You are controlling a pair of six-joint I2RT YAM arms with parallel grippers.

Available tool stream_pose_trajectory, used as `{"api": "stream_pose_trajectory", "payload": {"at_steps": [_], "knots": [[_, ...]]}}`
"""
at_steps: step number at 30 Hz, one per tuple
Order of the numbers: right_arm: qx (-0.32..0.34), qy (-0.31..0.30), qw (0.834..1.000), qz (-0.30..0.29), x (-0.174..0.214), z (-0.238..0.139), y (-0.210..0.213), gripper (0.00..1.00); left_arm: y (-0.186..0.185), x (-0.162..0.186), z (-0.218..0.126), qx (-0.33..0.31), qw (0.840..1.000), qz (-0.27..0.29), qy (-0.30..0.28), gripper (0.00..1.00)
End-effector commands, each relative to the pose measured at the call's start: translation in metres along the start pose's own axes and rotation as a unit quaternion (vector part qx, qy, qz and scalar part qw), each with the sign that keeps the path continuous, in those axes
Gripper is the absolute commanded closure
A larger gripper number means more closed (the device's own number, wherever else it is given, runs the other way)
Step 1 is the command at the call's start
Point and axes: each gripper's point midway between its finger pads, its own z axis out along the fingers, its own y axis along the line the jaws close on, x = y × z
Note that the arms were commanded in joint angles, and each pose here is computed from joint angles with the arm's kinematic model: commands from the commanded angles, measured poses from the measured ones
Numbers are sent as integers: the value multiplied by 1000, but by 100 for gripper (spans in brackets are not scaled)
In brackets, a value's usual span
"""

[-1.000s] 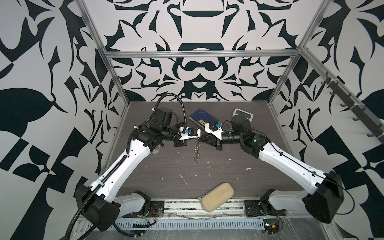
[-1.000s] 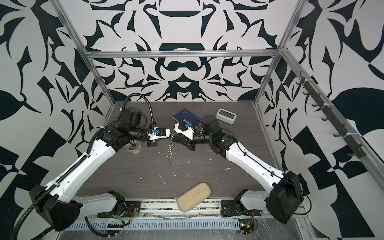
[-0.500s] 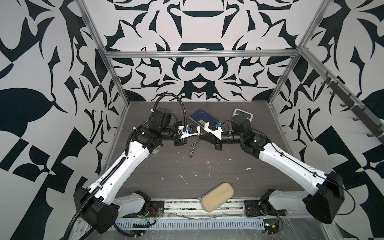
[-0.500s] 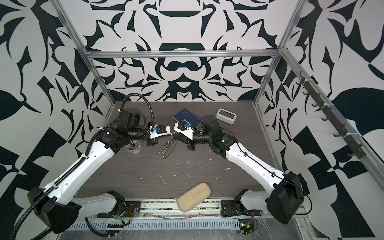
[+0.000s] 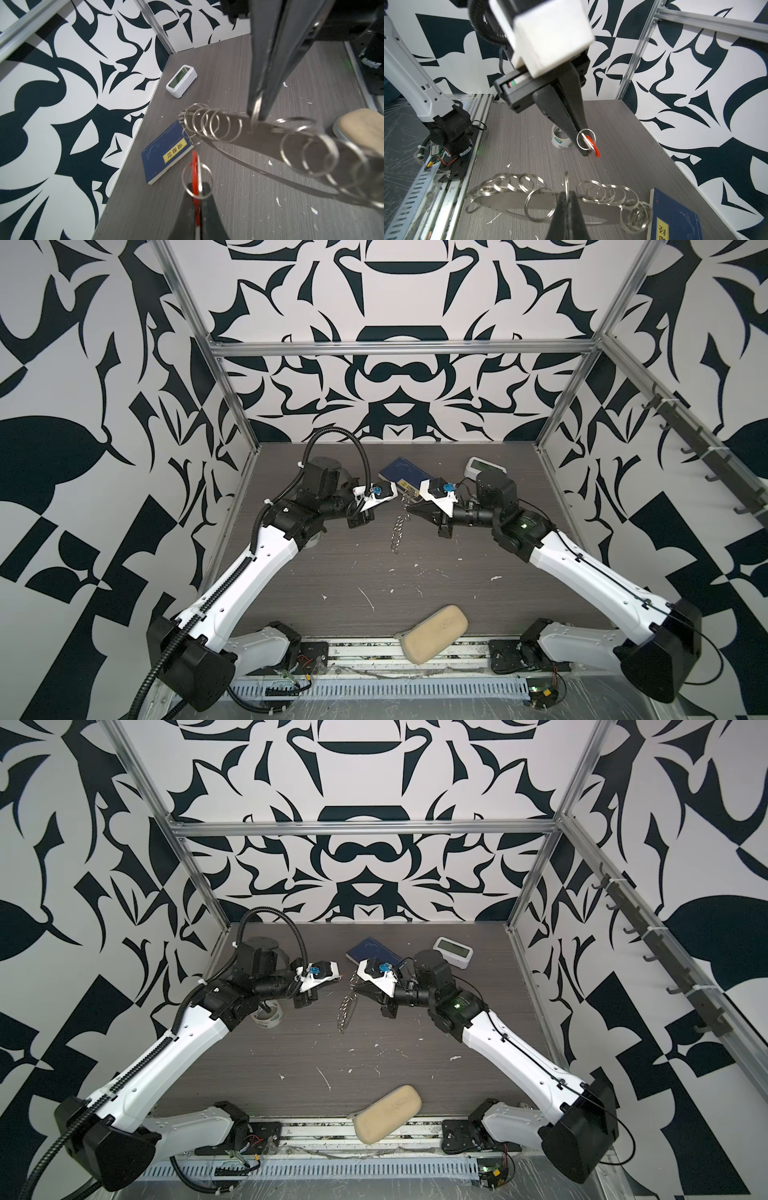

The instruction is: Remove the keys from the keyring

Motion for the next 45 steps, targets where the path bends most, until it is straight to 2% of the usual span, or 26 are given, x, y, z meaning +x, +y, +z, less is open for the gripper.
{"api": "stream_pose_trajectory", "payload": {"at_steps": [1,8,13,18,21,24,27,34,38,42,45], "knots": [[9,-54,998,-20,-31,-11,-2,100,3,-3,3,-7,1000,-15,-19,100],[32,-47,998,-14,-27,-13,-11,100,4,9,14,-6,999,-51,-6,100],[106,-22,994,20,-4,-21,-27,100,5,33,24,-16,989,-141,38,100],[179,-17,982,61,28,-38,-32,100,-20,67,48,8,973,-222,71,100],[217,-1,974,73,47,-49,-33,100,-24,88,53,-17,955,-278,98,100],[260,25,961,88,67,-65,-34,100,-15,112,52,-77,924,-347,140,100],[290,51,951,97,84,-80,-31,100,-20,131,53,-105,898,-393,167,100],[375,75,917,114,113,-120,-29,100,-38,172,49,-143,852,-449,230,100],[378,82,915,117,119,-129,-21,100,-49,194,49,-156,831,-470,253,100],[385,96,911,110,126,-138,-16,100,-51,205,54,-161,821,-476,271,100],[388,92,911,109,125,-143,-14,100,-53,214,60,-152,802,-500,290,100]]}}
